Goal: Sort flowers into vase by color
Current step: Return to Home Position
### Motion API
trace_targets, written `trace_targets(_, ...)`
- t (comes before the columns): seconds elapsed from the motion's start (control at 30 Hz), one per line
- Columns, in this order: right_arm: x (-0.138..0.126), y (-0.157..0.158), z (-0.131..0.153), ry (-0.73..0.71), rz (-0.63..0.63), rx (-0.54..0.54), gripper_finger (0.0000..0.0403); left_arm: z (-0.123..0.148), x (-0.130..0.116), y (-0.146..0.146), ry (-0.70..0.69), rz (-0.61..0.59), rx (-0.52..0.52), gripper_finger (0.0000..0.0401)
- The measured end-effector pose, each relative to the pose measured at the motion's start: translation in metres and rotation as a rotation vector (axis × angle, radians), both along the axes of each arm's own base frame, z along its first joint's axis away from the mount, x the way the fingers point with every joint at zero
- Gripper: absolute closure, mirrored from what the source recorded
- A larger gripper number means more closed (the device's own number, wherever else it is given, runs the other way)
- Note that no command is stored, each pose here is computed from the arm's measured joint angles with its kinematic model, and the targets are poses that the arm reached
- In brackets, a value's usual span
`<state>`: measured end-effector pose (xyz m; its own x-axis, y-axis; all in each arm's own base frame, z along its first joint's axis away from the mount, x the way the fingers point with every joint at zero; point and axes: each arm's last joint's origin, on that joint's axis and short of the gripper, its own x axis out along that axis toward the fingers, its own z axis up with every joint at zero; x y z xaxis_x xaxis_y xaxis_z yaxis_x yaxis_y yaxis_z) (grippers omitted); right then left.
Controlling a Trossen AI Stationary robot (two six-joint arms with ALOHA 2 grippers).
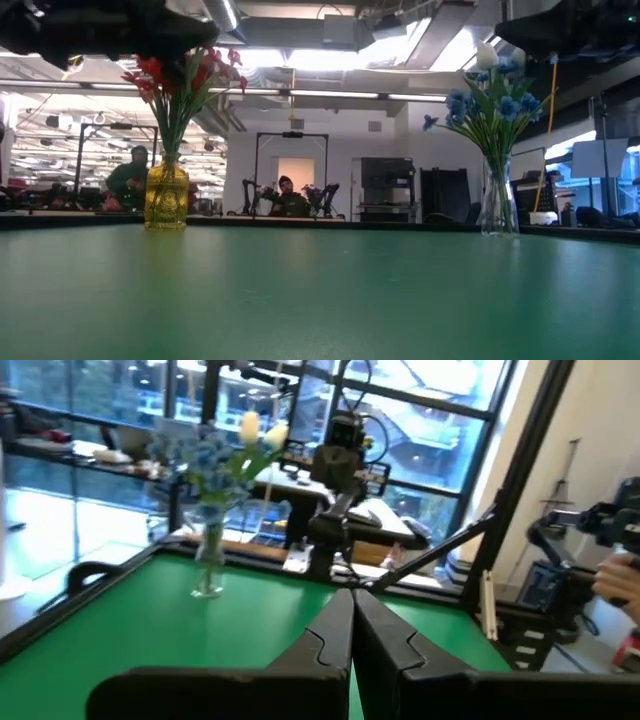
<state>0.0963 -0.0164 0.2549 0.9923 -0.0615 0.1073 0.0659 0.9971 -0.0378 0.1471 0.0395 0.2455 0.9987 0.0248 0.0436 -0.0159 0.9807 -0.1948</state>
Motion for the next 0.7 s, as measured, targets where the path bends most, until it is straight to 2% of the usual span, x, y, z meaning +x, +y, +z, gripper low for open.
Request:
trace_targets(0.2,-0.014,0.002,-0.003,-0.045,0.006,0.012,0.0403,0.005,-0.029,-0.006,-0.003,0.026,0.003,0.0401)
trace_targets(0.5,-0.003,-0.002,-0.056,0.032,-0.034,0.111,0.0403,-0.001,-0.043,-0.013,0.039,0.044,-0.003,0.0401)
trace_targets(0.7,-0.001,-0.001,-0.066,0.024,-0.007,0.111,0.0403,-0.042,-0.04,-0.013,0.013,0.039,-0.05,0.0401)
